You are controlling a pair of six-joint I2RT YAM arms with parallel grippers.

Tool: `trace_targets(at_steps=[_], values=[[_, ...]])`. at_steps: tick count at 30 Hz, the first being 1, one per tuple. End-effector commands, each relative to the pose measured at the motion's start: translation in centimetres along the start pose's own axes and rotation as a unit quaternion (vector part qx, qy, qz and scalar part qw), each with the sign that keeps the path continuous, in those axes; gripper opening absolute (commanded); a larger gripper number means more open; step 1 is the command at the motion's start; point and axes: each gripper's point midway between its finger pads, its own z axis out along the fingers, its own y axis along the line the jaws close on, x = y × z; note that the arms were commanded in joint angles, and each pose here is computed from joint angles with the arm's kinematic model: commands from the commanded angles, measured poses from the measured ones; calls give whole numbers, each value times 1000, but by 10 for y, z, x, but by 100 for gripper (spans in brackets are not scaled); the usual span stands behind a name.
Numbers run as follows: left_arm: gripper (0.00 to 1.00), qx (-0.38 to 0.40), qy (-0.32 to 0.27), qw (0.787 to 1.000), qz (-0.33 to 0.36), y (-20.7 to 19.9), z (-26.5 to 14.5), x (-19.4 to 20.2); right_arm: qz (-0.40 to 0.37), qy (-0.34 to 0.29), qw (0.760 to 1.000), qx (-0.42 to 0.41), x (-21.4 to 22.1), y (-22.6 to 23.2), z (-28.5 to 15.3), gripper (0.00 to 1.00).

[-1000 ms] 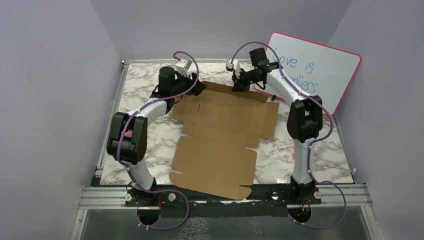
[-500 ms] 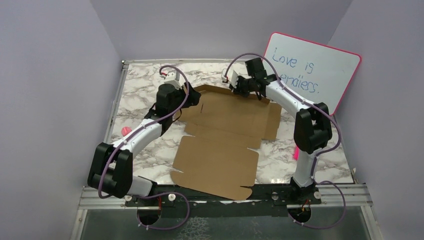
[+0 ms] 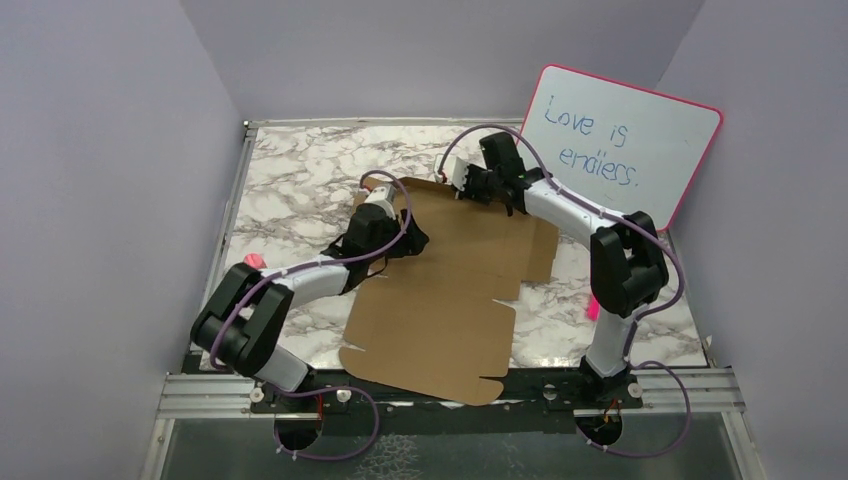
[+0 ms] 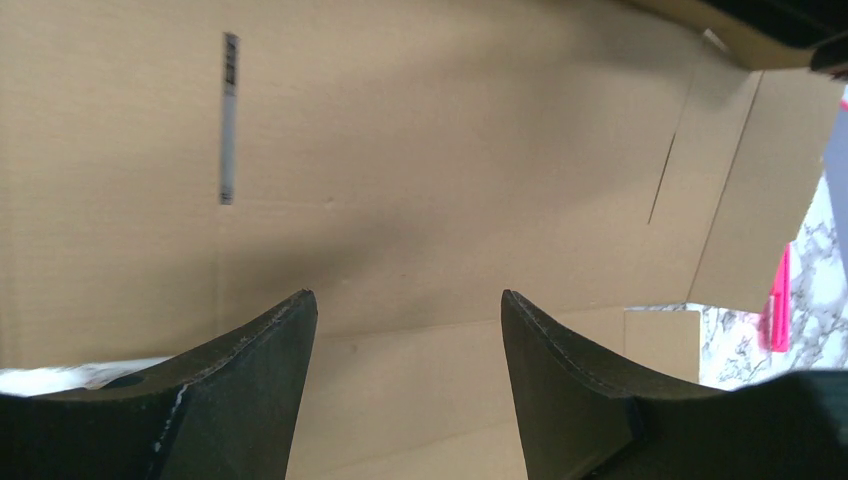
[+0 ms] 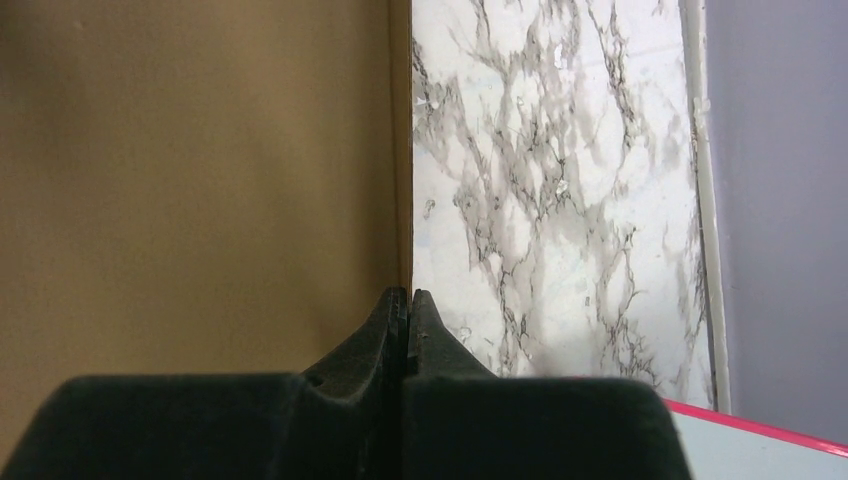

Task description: Fold the paper box

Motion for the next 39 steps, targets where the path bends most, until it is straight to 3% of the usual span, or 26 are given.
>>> trace_targets(at_steps=[1, 6, 14, 26, 39], values=[[68, 26, -6, 1000, -3, -17, 20, 5, -27, -3, 999, 35, -12, -10, -10, 1], [67, 21, 14, 1000, -1, -16, 36, 24, -35, -1, 999, 41, -14, -8, -12, 1], [68, 19, 12, 1000, 2, -16, 42, 22, -55, -2, 997, 59, -24, -18, -19, 1], [71, 12, -16, 1000, 12, -19, -7, 6, -115, 9, 983, 140, -44, -59, -45, 1], [71, -18, 11, 1000, 7, 6, -31, 37, -174, -19, 965, 194, -87, -67, -73, 1]])
